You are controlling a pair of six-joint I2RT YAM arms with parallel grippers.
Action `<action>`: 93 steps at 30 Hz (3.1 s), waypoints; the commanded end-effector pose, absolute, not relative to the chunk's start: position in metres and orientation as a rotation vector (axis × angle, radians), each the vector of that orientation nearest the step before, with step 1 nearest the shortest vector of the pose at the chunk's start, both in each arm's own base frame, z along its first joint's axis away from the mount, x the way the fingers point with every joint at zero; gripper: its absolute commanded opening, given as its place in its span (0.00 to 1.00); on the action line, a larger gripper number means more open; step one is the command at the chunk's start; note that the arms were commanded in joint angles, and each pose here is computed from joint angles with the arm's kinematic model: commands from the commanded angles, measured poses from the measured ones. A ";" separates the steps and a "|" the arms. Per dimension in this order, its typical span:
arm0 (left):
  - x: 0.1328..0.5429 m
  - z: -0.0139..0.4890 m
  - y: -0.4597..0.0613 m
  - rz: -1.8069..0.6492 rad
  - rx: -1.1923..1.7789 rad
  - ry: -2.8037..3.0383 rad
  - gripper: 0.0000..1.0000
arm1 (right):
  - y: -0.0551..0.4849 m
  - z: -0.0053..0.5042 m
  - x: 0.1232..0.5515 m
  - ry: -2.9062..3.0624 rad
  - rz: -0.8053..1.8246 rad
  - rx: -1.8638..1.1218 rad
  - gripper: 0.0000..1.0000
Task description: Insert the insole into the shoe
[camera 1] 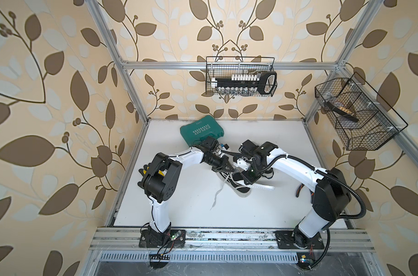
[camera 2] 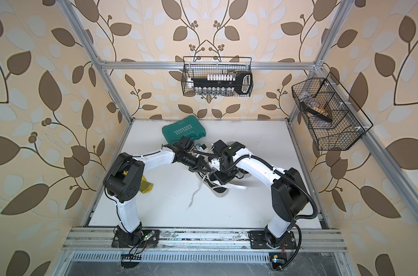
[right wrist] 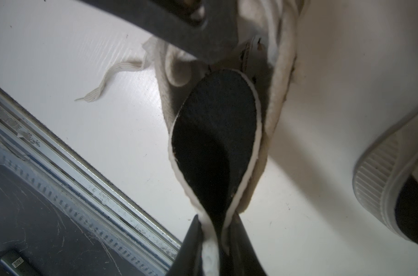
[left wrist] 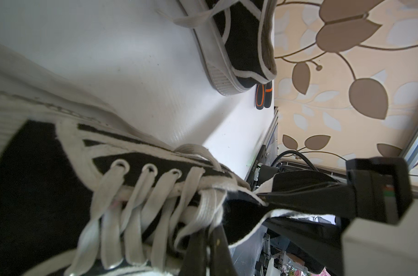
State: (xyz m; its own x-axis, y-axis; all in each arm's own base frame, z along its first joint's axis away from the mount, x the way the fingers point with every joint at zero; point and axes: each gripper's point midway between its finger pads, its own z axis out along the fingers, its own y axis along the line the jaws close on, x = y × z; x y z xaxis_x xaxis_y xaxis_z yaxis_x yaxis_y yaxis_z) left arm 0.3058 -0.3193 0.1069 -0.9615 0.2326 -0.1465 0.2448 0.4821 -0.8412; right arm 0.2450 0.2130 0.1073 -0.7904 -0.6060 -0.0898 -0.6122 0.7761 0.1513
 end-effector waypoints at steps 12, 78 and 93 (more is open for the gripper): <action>0.304 0.133 -0.321 -1.617 0.393 2.591 0.00 | 0.250 0.098 0.276 2.818 0.385 -0.963 0.18; 0.300 0.138 -0.306 -1.471 0.313 2.572 0.00 | 0.212 0.109 0.214 2.985 0.358 -0.740 0.93; 0.297 0.137 -0.311 -1.462 0.322 2.583 0.00 | 0.234 0.107 0.214 3.042 0.446 -0.771 0.68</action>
